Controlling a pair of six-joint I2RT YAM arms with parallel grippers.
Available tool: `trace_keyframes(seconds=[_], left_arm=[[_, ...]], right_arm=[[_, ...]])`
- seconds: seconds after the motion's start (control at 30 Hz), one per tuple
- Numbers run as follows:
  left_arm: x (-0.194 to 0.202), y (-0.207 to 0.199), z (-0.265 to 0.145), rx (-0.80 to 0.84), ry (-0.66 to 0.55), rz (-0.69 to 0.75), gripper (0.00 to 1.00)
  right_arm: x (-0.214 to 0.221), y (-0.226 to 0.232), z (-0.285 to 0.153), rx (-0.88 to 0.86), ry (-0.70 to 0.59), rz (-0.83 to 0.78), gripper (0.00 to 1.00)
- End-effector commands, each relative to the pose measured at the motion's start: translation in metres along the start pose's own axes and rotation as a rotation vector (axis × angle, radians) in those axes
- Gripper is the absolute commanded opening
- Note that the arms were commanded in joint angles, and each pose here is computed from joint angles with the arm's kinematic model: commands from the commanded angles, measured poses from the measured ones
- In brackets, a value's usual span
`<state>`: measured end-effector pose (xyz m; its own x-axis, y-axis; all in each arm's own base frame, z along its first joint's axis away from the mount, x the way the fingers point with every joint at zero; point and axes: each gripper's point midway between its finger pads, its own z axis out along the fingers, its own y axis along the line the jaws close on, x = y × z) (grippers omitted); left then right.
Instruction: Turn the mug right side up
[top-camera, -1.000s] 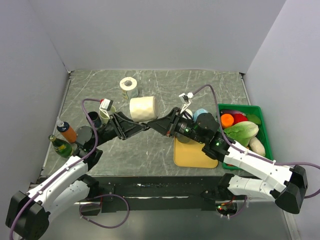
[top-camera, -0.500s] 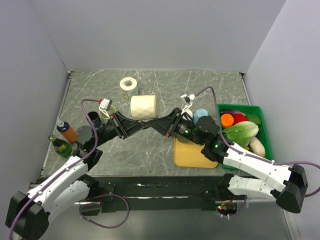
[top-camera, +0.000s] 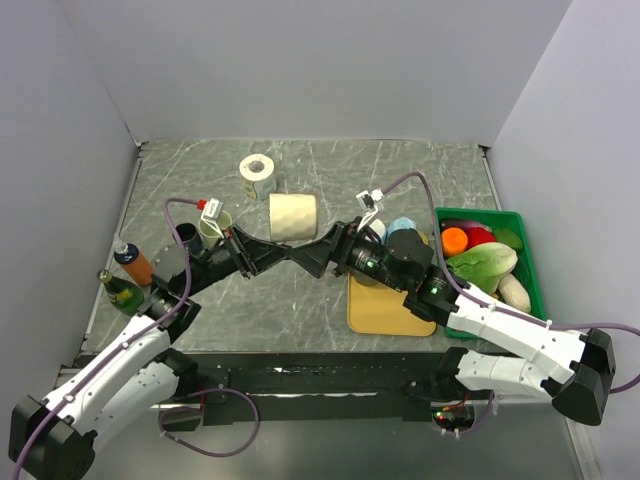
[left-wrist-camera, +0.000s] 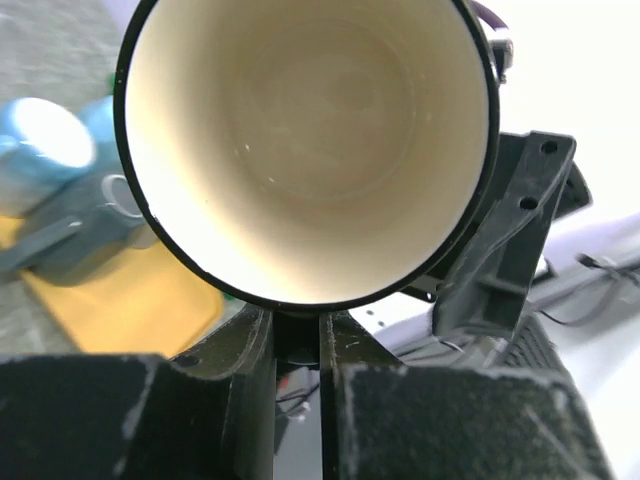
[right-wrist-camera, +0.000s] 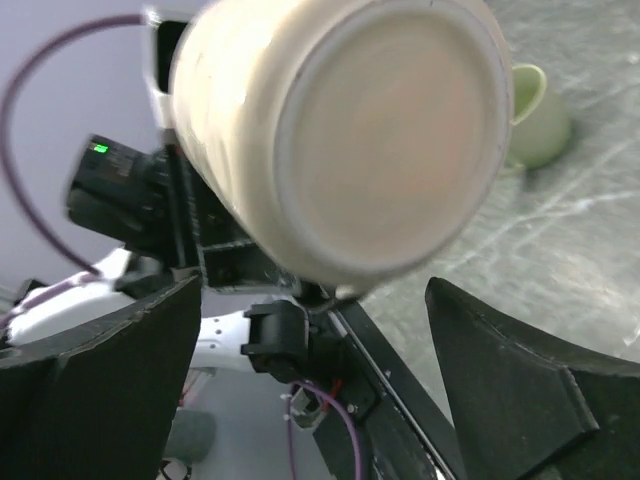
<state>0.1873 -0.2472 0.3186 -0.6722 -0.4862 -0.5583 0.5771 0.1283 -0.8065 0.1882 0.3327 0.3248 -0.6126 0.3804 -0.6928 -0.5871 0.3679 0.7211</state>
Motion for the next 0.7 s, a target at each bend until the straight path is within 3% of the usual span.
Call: trace_keyframes(seconds=[0.0, 0.17, 0.37, 0.67], left_arm=[[-0.037, -0.028, -0.001, -0.026, -0.109, 0.18, 0.01], [-0.057, 0.004, -0.006, -0.261, -0.151, 0.277, 0.01], [-0.066, 0.052, -0.015, -0.53, -0.101, 0.356, 0.01], [-0.08, 0.12, -0.021, -0.887, -0.029, 0.368, 0.01]], right_arm=[[-0.007, -0.006, -0.003, 0.077, -0.016, -0.009, 1.0], [-0.007, -0.034, -0.018, 0.226, -0.03, 0.001, 1.0], [-0.002, -0.081, -0.046, 0.488, -0.027, -0.003, 1.0], [0.004, -0.107, -0.071, 0.602, -0.05, 0.0, 1.0]])
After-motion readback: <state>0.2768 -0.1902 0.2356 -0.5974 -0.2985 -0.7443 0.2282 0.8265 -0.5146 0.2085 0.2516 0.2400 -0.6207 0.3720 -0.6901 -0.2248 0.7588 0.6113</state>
